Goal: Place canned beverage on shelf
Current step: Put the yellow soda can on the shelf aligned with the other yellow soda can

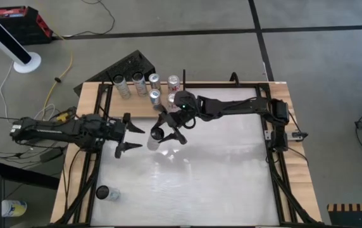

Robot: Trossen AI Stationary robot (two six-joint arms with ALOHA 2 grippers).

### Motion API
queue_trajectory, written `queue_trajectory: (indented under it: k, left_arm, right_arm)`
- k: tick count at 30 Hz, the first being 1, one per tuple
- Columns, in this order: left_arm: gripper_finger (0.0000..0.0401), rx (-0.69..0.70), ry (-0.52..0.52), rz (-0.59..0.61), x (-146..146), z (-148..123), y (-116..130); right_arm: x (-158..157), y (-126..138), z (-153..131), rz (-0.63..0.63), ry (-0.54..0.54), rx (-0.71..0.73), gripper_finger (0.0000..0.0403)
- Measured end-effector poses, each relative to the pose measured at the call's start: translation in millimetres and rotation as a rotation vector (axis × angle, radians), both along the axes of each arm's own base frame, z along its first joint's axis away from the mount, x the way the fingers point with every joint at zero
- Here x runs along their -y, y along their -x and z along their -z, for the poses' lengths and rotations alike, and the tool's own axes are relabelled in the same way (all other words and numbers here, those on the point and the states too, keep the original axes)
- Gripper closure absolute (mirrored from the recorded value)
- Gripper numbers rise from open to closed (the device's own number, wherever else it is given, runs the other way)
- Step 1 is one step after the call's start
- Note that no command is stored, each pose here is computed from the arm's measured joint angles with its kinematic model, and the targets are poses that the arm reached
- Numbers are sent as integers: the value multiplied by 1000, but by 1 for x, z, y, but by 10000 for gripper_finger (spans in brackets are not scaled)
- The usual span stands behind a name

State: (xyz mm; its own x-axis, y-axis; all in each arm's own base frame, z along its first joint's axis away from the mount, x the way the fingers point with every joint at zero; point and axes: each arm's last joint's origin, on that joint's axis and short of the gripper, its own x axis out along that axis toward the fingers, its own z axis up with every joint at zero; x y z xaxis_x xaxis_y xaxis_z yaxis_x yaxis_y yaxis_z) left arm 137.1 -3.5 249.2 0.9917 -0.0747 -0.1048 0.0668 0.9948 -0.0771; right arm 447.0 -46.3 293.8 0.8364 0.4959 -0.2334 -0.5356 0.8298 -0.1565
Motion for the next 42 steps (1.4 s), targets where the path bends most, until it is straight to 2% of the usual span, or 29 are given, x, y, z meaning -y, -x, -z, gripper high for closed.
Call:
queue_trajectory:
  k: [8, 15, 21, 25, 29, 33, 36, 38, 42]
  left_arm:
    - [104, 6, -8, -22, -15, 8, -15]
    - [100, -10, -18, -5, -25, 18, -38]
    - [100, 21, -7, 93, -26, 23, -52]
    - [102, 15, -18, 116, -26, 27, -58]
    - [119, 6, -15, 143, -26, 31, -62]
    - [173, 12, -18, 148, -26, 30, -62]
    - [176, 13, -17, 150, -26, 30, -61]
    - [176, 15, -16, 150, -26, 30, -61]
    - [176, 18, -14, 134, -26, 29, -62]
  right_arm:
    - [5, 1, -2, 19, 5, 6, 128]
    - [4, 1, -1, 34, 4, -8, 128]
    - [4, 1, -1, 55, -2, -12, 128]
    - [4, 1, 0, 65, -9, -28, 128]
    - [0, 0, 0, 61, -15, -36, 128]
    - [1, 0, 0, 60, -18, -38, 128]
    - [1, 0, 0, 66, -29, -44, 128]
    - [1, 1, 0, 67, -31, -45, 115]
    - [3, 0, 1, 120, -84, -83, 44]
